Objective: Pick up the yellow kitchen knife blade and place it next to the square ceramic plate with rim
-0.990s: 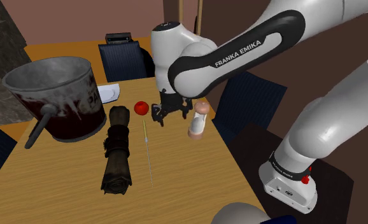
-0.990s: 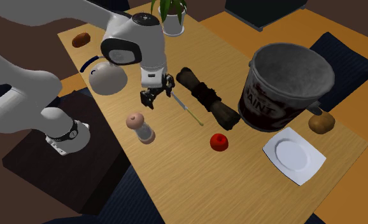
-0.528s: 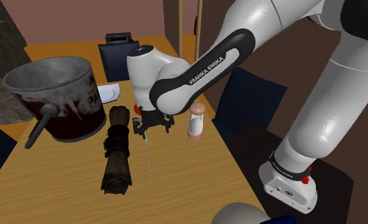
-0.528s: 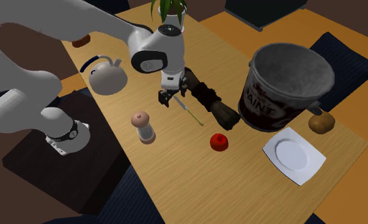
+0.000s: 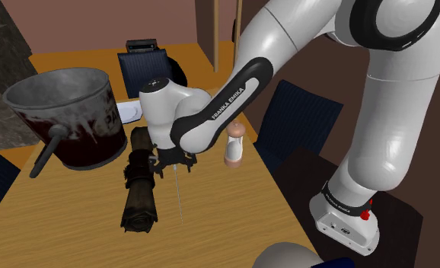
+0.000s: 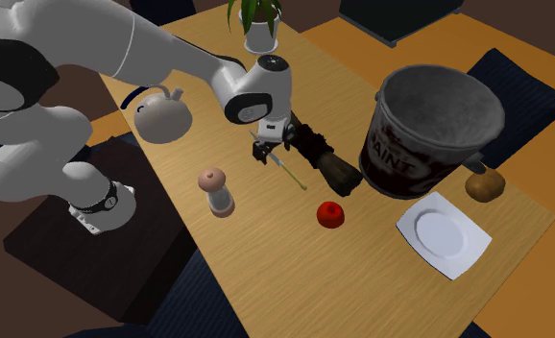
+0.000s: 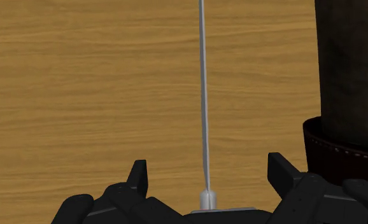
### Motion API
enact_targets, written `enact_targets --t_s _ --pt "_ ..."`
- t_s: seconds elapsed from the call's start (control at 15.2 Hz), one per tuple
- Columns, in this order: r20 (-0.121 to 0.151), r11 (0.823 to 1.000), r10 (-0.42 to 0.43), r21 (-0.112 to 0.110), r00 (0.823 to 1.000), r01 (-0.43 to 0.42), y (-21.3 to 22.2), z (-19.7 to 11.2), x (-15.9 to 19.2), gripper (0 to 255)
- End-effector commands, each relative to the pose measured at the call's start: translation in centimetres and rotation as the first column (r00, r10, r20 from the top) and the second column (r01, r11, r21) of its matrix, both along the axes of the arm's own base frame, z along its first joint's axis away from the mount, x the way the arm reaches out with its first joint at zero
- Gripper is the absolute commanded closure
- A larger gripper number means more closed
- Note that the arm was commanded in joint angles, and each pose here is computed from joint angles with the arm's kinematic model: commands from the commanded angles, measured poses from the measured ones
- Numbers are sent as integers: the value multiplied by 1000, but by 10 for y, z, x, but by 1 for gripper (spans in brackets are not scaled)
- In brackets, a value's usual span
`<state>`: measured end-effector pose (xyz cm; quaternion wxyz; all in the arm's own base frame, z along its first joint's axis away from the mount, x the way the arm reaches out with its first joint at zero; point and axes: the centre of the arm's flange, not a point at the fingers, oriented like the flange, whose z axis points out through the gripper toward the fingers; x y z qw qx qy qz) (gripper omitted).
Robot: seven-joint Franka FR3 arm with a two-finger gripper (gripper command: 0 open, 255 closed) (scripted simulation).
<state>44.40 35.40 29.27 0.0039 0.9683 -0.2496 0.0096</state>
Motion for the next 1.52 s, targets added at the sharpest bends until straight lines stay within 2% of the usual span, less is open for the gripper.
enact_targets --t_s 0.0,0.13,0.66,0.73,0.99,1.32,1.45 --pt "0 1000 -1 0 1000 1 1 -11 1 0" --pt "0 1000 -1 0 1000 1 0 -24 1 0" --pt "0 1000 -1 0 1000 1 0 -24 1 0" --pt "1 1000 -1 0 1000 1 0 -25 2 255" --pt "1 1000 -1 0 1000 1 -1 -18 0 255" --pt "0 1000 -1 0 1000 1 0 -24 1 255" --pt "0 1000 -1 0 1000 1 0 -14 1 255"
